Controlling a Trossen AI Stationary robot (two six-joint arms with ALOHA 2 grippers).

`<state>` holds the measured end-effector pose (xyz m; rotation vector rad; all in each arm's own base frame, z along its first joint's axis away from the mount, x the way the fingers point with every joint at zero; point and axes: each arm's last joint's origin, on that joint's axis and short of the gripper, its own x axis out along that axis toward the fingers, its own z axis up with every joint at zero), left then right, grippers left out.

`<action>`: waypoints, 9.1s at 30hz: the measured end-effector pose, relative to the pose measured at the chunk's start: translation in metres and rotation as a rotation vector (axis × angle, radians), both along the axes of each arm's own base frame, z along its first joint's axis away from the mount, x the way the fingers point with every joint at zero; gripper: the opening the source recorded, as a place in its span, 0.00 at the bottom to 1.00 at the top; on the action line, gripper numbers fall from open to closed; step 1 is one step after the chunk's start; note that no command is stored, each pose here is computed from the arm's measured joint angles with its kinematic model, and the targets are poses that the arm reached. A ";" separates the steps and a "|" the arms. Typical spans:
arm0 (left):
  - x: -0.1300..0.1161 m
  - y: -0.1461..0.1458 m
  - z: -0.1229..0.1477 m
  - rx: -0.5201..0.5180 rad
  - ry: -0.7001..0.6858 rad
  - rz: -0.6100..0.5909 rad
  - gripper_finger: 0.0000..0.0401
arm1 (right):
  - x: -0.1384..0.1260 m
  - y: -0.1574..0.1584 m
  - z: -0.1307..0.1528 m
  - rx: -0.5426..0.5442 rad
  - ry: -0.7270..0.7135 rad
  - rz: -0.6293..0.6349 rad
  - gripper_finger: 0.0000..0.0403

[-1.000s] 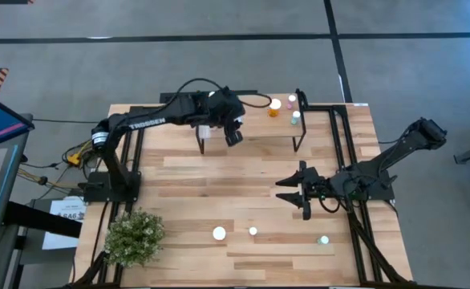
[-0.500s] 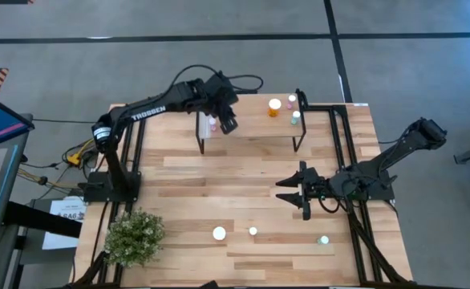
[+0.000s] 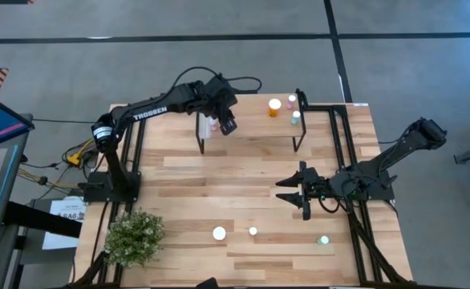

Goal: Pick and place medicine bottles onto shelf by color
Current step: Put the top small blue pill bottle on the shelf, then put the large orange pill bottle on the shelf, then put the small blue pill bottle on the shelf

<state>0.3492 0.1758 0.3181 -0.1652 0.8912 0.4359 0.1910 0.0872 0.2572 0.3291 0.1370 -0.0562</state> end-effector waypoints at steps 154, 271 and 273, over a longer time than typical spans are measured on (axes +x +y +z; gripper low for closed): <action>0.025 -0.015 0.084 0.178 -0.294 -0.280 0.51 | -0.021 0.013 0.012 -0.061 -0.063 -0.019 0.50; -0.005 -0.249 -0.057 0.042 -0.529 -0.685 0.55 | -0.020 0.017 0.007 -0.086 -0.027 -0.004 0.51; -0.007 -0.254 -0.063 0.052 -0.550 -0.684 0.55 | -0.019 0.015 0.006 -0.056 -0.020 -0.007 0.51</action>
